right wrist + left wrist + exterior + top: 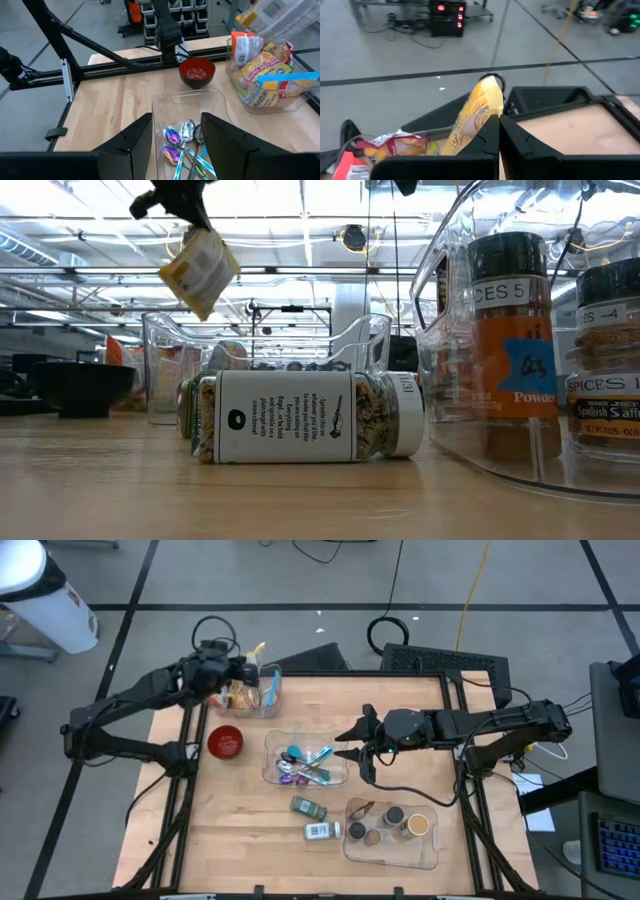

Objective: Pick & Place Food Item
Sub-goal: Put the yellow noodle pack into the top transparent bin

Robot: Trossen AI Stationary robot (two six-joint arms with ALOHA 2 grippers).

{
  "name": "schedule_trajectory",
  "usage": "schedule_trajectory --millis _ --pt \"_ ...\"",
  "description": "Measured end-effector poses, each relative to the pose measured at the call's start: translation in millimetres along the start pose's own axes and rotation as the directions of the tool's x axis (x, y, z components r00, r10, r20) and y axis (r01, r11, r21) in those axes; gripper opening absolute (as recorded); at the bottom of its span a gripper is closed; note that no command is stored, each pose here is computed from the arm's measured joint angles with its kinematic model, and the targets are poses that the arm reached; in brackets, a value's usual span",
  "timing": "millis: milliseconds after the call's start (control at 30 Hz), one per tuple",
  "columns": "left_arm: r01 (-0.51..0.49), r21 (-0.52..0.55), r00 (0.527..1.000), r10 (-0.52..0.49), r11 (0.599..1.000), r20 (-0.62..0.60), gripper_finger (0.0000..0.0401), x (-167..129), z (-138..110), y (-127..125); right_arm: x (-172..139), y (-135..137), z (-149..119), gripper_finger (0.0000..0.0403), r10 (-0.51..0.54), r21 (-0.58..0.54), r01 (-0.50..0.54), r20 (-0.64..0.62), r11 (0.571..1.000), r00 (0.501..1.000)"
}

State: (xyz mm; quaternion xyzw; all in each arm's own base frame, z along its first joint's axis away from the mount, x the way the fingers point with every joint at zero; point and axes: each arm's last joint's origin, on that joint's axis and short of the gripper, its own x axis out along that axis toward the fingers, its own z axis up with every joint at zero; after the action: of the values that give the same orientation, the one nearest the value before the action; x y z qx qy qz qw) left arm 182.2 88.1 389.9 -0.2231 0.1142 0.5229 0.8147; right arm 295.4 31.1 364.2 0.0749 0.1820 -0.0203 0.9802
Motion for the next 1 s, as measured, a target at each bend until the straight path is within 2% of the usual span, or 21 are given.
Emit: schedule_trajectory --millis 200,467,767,1000 --pt "-0.095 0.016 0.995 0.095 0.995 -0.010 0.0000 39 -6 -2 0 -1 0 0.0160 -0.016 0.001 0.016 0.003 1.000 1.000" --pt "-0.190 0.057 0.978 0.194 0.980 -0.081 0.0000 95 -29 0 0 -2 0 0.0160 -0.017 0.005 0.017 0.003 1.000 1.000" --pt "-0.224 0.093 0.961 0.236 0.970 -0.144 0.0000 118 -40 2 0 -3 0 0.0160 -0.020 0.012 0.020 0.001 1.000 1.000" --pt "-0.229 0.088 0.941 0.243 0.970 -0.234 0.0000 140 -83 6 0 -6 1 0.0160 -0.033 0.031 0.033 -0.001 0.999 0.999"
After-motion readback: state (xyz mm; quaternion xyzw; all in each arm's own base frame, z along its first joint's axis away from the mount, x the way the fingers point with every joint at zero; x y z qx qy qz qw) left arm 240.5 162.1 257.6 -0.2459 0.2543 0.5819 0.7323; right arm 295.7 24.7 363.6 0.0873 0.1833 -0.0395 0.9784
